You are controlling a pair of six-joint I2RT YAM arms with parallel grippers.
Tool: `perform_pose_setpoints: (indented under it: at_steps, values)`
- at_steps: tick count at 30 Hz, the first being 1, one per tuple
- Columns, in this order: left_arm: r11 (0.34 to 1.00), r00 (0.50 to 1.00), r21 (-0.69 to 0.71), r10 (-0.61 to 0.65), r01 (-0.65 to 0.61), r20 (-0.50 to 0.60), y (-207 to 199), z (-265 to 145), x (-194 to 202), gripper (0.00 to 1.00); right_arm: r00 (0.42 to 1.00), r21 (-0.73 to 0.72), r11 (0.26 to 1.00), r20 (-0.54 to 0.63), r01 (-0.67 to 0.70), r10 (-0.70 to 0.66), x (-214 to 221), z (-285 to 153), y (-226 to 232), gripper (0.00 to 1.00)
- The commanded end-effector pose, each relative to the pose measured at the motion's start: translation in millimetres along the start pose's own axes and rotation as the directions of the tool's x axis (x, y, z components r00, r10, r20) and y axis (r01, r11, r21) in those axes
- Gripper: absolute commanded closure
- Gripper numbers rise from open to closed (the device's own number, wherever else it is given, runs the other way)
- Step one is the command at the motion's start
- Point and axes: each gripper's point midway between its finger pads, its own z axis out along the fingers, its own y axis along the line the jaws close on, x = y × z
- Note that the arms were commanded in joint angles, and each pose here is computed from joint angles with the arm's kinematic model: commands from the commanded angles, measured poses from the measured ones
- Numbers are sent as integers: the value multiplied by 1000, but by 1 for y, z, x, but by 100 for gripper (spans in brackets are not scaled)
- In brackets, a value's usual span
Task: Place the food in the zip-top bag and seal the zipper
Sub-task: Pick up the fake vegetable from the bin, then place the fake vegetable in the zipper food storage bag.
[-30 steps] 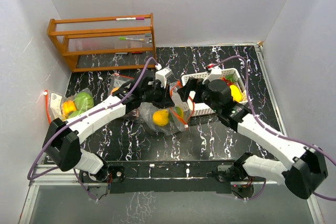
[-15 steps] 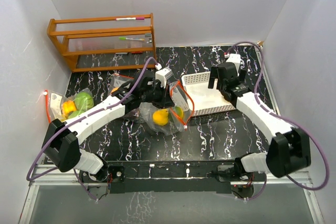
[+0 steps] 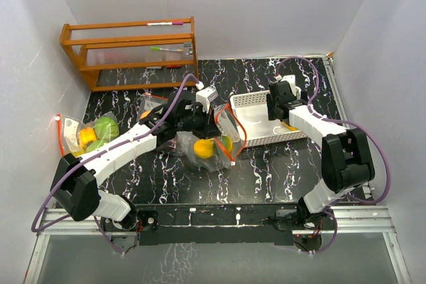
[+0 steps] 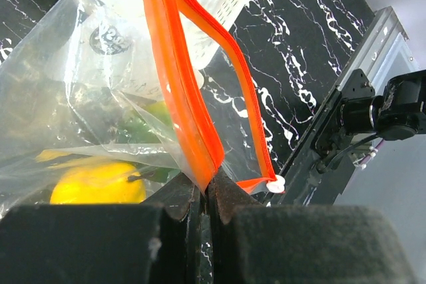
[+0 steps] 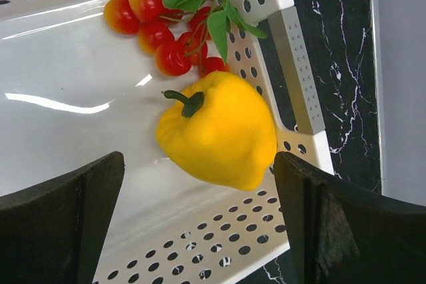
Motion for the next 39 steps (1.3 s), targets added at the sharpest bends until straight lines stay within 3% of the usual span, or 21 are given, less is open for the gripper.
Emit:
perform_pose_setpoints:
  at_steps: [1, 15, 17, 22, 26, 30, 34, 39]
  values:
    - [999, 998, 42, 33, -36, 58, -13, -14, -13, 100, 998, 49, 998, 54, -29, 26, -18, 8, -9, 2]
    - [997, 998, 56, 43, -46, 56, -15, -14, -12, 100, 999, 98, 995, -40, 33, -29, 17, 57, -5, 1]
    - [997, 997, 56, 44, -47, 57, -15, -14, -13, 100, 999, 85, 996, -44, 33, -29, 19, 57, -2, 12]
    - [997, 998, 54, 43, -46, 51, -14, -12, -12, 100, 1000, 53, 998, 7, -19, 18, 6, 43, -4, 54]
    - [998, 998, 47, 41, -43, 42, -12, -11, -10, 100, 996, -16, 998, 51, -66, 66, -7, 22, -3, 66]
    - [998, 998, 35, 42, -44, 40, -9, -11, -10, 100, 987, -196, 975, 102, -103, 125, -28, -19, 7, 72]
    - [998, 998, 27, 47, -48, 41, -9, -12, -13, 100, 960, -488, 870, 205, -68, 190, -52, -83, 31, 72]
    - [998, 998, 31, 49, -50, 47, -11, -14, -16, 100, 908, -798, 597, 306, 81, 287, -66, -184, 59, 72]
